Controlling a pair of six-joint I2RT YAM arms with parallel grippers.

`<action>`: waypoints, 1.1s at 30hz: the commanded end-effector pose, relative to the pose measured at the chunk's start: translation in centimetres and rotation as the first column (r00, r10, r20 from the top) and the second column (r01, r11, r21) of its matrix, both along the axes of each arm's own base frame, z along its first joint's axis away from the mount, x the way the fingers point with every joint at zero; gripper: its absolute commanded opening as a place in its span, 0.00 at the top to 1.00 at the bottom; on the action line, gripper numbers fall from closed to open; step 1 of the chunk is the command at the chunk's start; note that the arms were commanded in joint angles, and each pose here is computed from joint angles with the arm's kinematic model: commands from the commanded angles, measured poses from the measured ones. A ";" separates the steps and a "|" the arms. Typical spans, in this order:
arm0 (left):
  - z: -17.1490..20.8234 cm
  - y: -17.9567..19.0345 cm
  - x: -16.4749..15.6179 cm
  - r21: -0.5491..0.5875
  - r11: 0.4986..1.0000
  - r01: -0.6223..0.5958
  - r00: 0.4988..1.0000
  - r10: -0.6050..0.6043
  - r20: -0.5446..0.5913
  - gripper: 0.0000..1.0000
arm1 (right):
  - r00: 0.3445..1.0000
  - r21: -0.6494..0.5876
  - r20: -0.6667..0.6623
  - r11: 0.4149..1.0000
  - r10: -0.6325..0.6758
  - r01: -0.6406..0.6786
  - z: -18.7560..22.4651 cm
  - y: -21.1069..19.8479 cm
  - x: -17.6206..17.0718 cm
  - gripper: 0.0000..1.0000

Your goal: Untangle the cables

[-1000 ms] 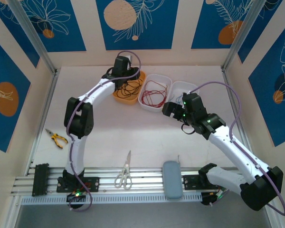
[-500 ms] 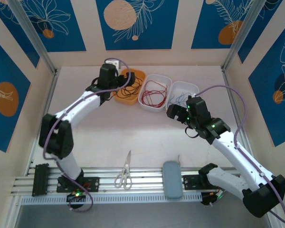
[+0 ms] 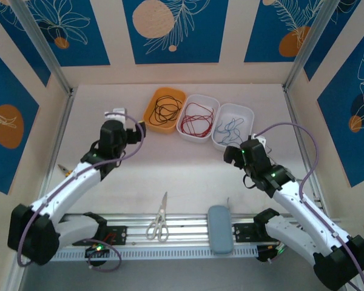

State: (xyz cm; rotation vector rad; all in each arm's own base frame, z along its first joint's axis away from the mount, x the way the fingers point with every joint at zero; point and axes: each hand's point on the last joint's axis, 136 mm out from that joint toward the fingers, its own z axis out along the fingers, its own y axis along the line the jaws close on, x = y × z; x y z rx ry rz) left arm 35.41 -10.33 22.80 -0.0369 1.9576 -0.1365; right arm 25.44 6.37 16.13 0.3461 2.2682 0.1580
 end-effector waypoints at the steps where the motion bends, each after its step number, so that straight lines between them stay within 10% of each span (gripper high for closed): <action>1: -0.4 2.5 -1.9 0.061 0.996 -0.063 0.998 0.061 0.028 0.00 | 0.995 -0.085 0.101 0.996 -0.023 0.031 0.8 -1.5 0.8 0.01; 24: -8.1 10.5 -3.8 0.086 0.981 -0.175 0.981 0.181 -0.069 0.00 | 0.952 -0.268 0.279 0.962 0.124 -0.047 0.2 -1.9 2.8 0.01; 33: -8.7 10.0 -1.7 0.133 0.989 -0.062 0.994 0.048 0.101 0.00 | 0.938 -0.310 0.301 0.948 0.170 -0.072 0.2 -2.0 3.2 0.01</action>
